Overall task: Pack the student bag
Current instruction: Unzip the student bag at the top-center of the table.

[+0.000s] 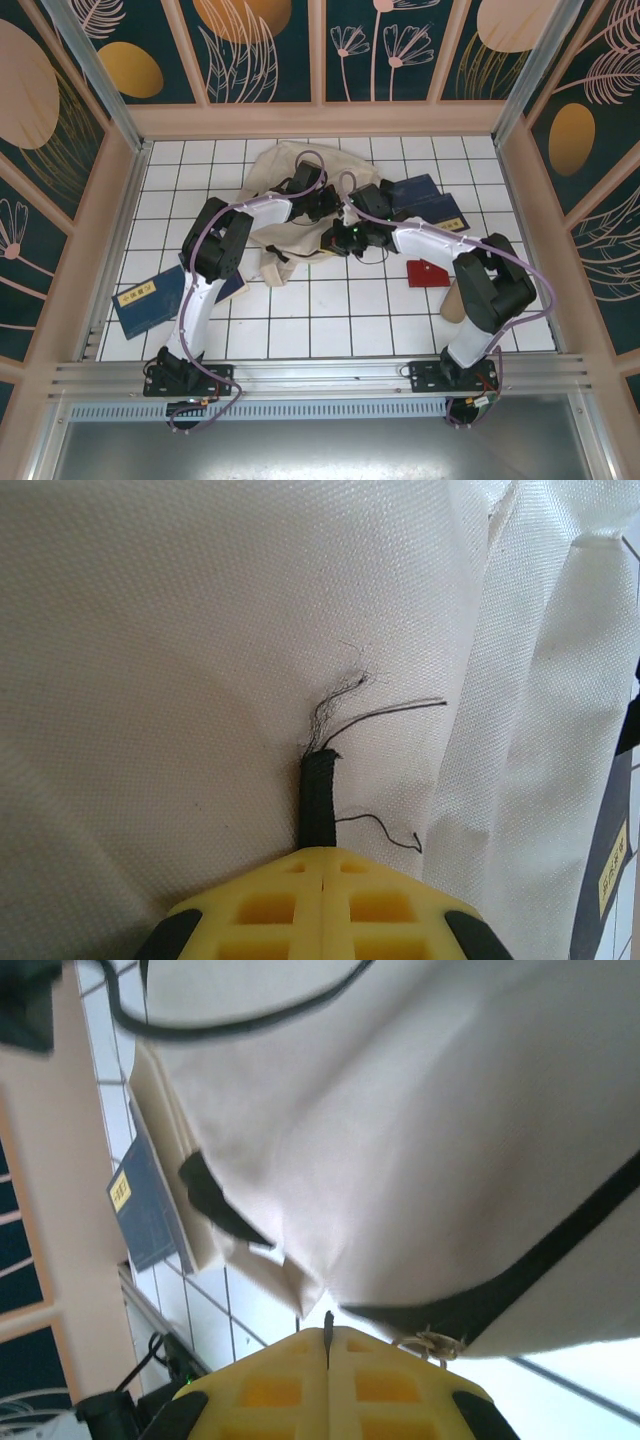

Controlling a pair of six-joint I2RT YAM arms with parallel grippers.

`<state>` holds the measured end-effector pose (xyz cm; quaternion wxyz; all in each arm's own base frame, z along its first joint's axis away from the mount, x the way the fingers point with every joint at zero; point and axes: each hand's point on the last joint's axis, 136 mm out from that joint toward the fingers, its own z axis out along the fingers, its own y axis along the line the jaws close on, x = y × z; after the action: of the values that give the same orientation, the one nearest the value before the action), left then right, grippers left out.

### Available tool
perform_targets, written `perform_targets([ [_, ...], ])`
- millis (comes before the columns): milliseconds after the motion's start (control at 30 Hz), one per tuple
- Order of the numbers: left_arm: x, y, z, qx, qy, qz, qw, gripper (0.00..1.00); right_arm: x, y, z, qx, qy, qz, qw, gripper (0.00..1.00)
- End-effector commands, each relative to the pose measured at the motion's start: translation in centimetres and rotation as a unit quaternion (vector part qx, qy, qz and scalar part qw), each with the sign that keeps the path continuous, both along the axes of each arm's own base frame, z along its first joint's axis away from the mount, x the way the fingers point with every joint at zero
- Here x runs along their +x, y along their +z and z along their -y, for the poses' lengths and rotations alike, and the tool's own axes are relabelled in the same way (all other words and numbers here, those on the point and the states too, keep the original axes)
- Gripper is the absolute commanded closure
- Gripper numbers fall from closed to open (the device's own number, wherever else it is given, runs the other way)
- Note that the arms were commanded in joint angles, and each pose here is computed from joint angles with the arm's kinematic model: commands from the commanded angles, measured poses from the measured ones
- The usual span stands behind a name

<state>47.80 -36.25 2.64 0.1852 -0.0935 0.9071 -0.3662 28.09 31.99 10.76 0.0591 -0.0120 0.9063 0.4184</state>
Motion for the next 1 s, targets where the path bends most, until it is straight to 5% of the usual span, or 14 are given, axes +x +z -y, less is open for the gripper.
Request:
perform_targets([
  [0, -2.2, -7.5, -2.6, 0.083, 0.023, -0.073, 0.994, 0.96, -2.7, 3.5, -2.1, 0.067, 0.051, 0.011, 0.996, 1.00],
  [133, -1.7, -6.7, -2.2, 0.079, 0.016, -0.066, 0.995, 0.94, -2.7, 4.3, -1.7, 0.064, 0.051, 0.029, 0.996, 0.95],
  [233, -1.0, -4.0, -1.1, 0.059, -0.001, -0.044, 0.997, 0.86, -0.9, 2.9, 0.9, 0.009, -0.001, 0.034, 0.999, 0.60],
  [333, -0.5, 0.9, -0.3, 0.040, -0.023, -0.004, 0.999, 0.71, 1.1, 2.4, 4.0, -0.030, -0.055, 0.050, 0.997, 0.45],
  [567, -2.4, 8.8, -3.0, 0.071, -0.030, 0.052, 0.996, 0.51, 4.7, 2.5, 9.5, -0.028, -0.174, 0.059, 0.983, 0.43],
  [767, -9.7, 10.0, -7.5, 0.098, -0.033, 0.046, 0.994, 0.49, 5.9, 0.9, 8.3, 0.009, -0.183, 0.008, 0.983, 0.44],
  [967, -18.4, 10.3, -7.8, 0.085, -0.083, 0.028, 0.993, 0.50, 5.6, -0.8, 7.1, 0.014, -0.195, -0.049, 0.980, 0.52],
])
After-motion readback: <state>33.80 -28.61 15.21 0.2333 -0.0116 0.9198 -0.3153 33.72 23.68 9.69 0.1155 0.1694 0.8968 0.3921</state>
